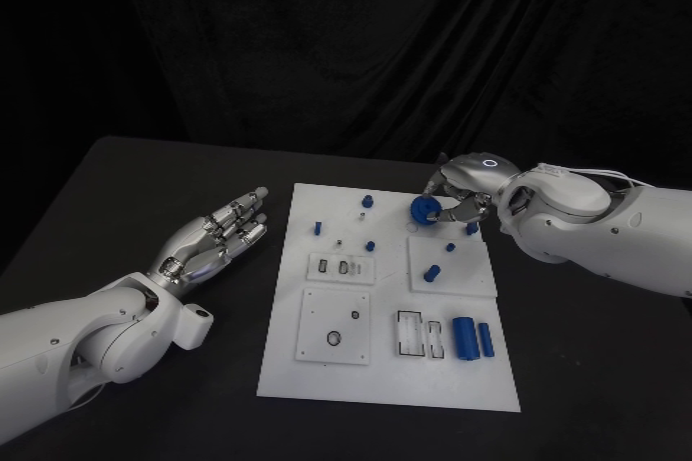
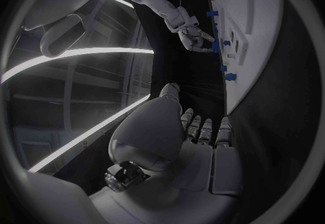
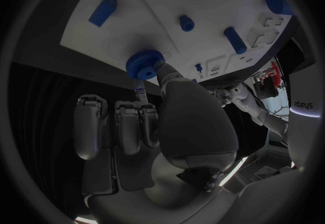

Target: Assemble the parts on the task board

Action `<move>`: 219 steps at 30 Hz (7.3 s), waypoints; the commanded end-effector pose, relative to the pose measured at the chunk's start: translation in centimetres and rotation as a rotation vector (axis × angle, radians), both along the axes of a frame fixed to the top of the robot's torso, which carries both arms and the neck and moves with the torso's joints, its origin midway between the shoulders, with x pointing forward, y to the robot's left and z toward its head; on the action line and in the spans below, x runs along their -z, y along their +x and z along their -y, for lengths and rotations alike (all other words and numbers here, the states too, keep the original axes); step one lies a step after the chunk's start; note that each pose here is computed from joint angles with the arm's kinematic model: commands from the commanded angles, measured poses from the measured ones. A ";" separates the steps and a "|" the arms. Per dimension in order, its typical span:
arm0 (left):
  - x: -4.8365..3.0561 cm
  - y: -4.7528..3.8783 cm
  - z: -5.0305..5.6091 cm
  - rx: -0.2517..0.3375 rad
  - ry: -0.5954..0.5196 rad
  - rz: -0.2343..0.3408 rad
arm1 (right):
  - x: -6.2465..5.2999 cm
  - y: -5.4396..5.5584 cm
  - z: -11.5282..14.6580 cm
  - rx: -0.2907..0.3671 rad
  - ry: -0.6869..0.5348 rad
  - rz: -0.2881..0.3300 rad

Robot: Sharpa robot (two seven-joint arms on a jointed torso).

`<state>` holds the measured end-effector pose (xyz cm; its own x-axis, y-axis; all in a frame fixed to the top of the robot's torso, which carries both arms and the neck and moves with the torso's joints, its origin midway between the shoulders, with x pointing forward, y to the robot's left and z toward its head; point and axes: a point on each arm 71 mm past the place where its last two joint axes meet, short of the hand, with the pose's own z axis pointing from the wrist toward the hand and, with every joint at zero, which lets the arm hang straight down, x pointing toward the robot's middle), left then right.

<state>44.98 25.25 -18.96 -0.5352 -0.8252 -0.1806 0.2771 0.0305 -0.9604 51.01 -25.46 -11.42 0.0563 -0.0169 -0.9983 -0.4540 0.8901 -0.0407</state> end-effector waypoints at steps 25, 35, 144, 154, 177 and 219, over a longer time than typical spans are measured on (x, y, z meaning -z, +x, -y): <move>-0.99 -0.04 0.1 -0.038 -0.035 0.137 | -1.3 1.0 -6.8 -0.141 0.006 0.052; -0.95 -0.04 0.2 -0.031 -0.036 0.131 | -1.1 1.4 -8.8 -0.174 -0.014 0.034; -0.54 0.39 0.2 0.000 -0.030 0.087 | 1.5 1.3 -7.5 -0.127 -0.102 -0.115; -0.55 0.33 0.0 -0.004 -0.028 0.086 | 1.0 1.1 -5.9 -0.094 -0.061 -0.063; -0.53 0.34 -0.2 -0.007 -0.025 0.083 | -2.0 -1.4 1.8 0.040 0.035 0.064; -0.41 0.47 0.2 0.008 -0.027 0.074 | 0.6 -4.3 9.2 0.152 0.056 0.060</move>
<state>45.67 25.16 -19.14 -0.5140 -0.8346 -0.1978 0.2877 0.0495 -0.9564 46.82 -34.60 -11.96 0.0983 0.0209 -0.9949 -0.3122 0.9500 -0.0108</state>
